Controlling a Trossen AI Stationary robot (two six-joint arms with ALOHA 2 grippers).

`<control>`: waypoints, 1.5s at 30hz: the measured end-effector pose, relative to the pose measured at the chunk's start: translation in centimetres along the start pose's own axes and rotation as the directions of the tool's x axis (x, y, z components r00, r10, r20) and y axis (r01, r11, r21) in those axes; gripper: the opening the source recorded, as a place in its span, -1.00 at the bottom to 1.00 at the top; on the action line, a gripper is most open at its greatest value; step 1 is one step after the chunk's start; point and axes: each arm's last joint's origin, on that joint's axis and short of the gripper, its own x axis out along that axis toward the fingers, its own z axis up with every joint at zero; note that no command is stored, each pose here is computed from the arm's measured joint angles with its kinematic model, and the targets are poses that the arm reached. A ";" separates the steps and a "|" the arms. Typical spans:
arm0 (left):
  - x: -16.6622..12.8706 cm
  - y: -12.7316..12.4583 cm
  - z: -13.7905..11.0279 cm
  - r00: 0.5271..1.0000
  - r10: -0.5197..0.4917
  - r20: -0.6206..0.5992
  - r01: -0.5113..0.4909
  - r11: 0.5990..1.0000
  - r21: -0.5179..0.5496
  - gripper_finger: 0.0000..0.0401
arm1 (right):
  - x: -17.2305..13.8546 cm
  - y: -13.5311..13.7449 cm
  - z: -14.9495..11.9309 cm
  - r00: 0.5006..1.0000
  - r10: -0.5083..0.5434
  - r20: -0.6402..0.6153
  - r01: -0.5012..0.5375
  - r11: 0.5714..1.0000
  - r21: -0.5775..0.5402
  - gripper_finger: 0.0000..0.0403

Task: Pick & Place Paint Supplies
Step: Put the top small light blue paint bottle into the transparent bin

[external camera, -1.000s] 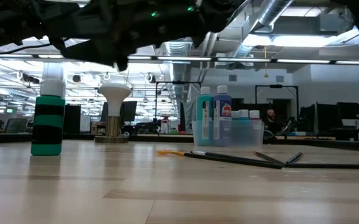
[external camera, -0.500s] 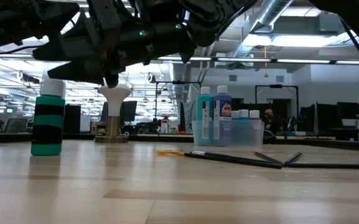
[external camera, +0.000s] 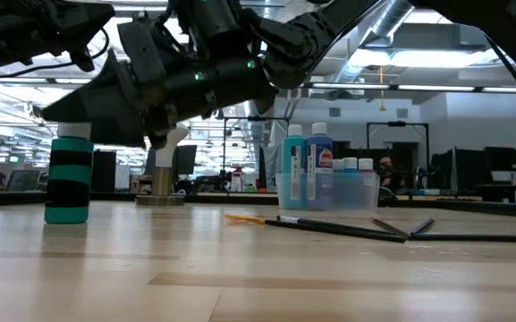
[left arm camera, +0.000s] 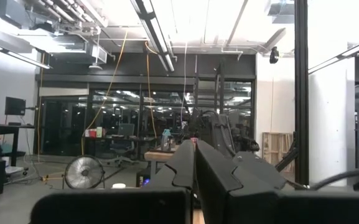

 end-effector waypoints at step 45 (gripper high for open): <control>0.0 0.0 0.0 1.000 0.000 0.001 0.000 1.000 0.000 -0.99 | -33.2 8.2 12.7 0.693 -0.711 -0.120 0.721 0.684 0.110 -0.48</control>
